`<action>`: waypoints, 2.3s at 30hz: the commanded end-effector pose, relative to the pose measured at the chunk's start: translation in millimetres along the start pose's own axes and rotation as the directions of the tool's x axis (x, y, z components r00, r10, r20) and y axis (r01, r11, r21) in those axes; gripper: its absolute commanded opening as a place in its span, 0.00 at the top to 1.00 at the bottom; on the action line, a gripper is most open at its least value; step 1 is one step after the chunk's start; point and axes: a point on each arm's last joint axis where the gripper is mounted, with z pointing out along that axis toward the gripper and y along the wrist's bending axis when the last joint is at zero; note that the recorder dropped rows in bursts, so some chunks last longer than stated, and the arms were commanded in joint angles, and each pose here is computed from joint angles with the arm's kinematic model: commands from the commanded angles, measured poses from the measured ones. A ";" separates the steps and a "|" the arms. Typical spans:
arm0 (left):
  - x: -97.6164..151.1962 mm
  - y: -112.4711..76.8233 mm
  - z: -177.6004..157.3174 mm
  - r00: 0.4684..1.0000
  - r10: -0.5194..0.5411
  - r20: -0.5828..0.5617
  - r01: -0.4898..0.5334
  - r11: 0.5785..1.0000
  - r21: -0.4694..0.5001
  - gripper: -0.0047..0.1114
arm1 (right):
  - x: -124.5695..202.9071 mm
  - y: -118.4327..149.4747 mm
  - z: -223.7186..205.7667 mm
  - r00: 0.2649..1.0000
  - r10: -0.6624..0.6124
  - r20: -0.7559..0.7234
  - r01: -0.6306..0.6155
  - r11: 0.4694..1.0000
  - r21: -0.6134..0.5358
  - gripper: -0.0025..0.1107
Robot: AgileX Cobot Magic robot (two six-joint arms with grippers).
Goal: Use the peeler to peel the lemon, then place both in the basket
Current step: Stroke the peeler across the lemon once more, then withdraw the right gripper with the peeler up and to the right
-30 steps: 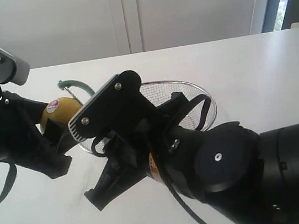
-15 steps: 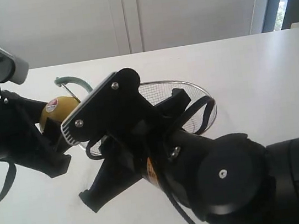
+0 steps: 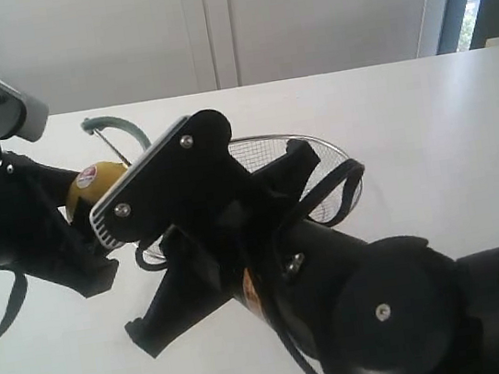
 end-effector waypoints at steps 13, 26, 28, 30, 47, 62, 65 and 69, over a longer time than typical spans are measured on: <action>-4.8 0.9 -2.8 0.999 -0.019 0.028 0.019 1.000 -0.004 0.96 | -18.4 -48.6 -72.7 0.998 0.000 -0.065 0.022 0.942 0.335 0.98; -4.7 0.8 -2.8 0.999 -0.019 0.026 0.019 1.000 -0.003 0.96 | -13.6 -93.5 -125.8 0.974 0.188 -0.124 -0.127 0.913 0.388 0.98; -4.5 0.8 -2.8 1.000 -0.019 0.024 0.019 1.000 -0.003 0.96 | -12.9 -100.7 -136.1 0.971 0.209 -0.120 -0.152 0.917 0.368 0.98; -4.3 0.7 -2.8 1.000 -0.019 0.022 0.019 1.000 -0.002 0.96 | -12.7 -110.3 -148.7 0.966 0.239 -0.096 -0.192 0.917 0.349 0.98; -3.0 0.3 -2.8 1.000 -0.019 0.007 0.019 1.000 0.002 0.96 | -8.6 -144.9 -190.3 0.943 0.333 0.017 -0.322 0.897 0.303 0.98; -3.0 0.3 -2.8 1.000 -0.019 0.007 0.019 1.000 0.002 0.96 | -50.7 -147.4 -188.7 0.963 0.249 0.106 -0.271 0.897 0.350 0.98; -3.0 0.3 -2.8 1.000 -0.019 0.007 0.019 1.000 0.002 0.96 | -62.2 -149.9 -191.2 0.962 0.240 0.132 -0.272 0.895 0.355 0.98; -3.0 0.3 -2.8 1.000 -0.019 0.007 0.019 1.000 0.002 0.96 | -73.2 -154.8 -197.8 0.955 0.249 0.163 -0.291 0.893 0.344 0.98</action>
